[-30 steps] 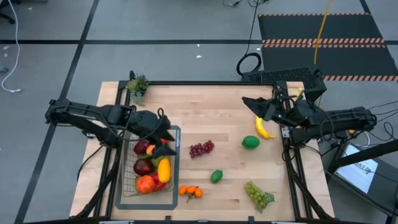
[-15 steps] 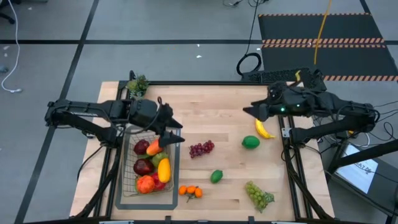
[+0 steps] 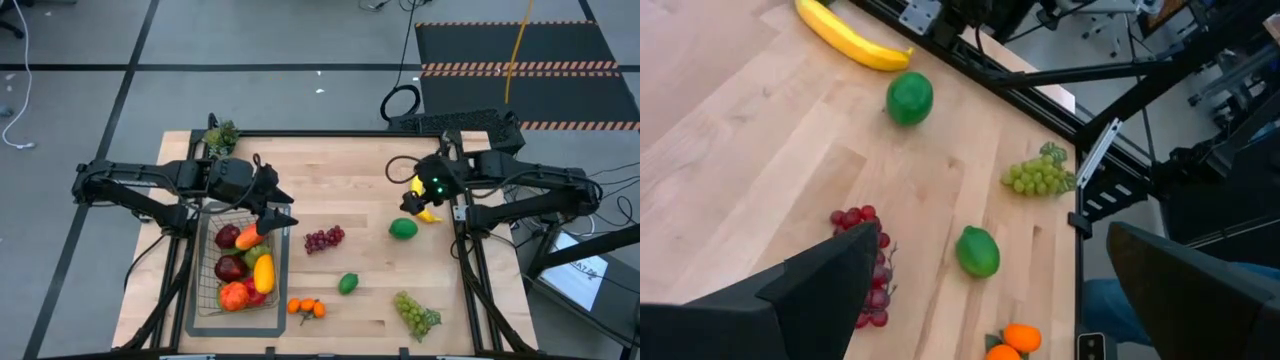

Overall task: Build produce basket
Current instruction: Put the middle green lime into the wire basket

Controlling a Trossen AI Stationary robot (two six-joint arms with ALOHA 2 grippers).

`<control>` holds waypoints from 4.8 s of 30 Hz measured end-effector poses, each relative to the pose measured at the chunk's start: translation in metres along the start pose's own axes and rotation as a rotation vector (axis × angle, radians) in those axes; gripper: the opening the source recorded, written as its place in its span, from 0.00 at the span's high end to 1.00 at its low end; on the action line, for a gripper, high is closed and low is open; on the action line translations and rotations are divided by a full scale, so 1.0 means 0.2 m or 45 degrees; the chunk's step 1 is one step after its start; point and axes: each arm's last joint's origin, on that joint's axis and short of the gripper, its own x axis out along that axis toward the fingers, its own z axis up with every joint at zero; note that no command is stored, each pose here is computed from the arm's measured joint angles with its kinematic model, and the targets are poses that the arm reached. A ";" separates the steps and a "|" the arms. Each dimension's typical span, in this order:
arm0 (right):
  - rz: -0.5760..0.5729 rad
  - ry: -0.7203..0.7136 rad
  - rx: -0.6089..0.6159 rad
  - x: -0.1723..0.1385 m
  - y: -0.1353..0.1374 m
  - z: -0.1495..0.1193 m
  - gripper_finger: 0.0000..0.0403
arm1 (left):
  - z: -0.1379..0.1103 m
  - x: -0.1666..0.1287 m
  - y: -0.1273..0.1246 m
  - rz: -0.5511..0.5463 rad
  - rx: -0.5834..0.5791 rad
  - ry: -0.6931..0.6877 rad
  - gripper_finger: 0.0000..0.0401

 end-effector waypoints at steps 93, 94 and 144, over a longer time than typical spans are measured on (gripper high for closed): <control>0.641 0.123 -0.145 0.59 0.06 0.02 0.19 | 0.16 -0.03 -0.01 0.044 -0.556 -0.598 0.02; 0.681 0.119 -0.096 0.58 0.08 0.01 0.19 | 0.16 -0.03 -0.01 0.028 -0.581 -0.589 0.02; 1.563 -1.101 -0.194 0.05 0.48 0.04 0.19 | 0.20 -0.05 -0.04 -0.091 -0.575 -0.644 0.02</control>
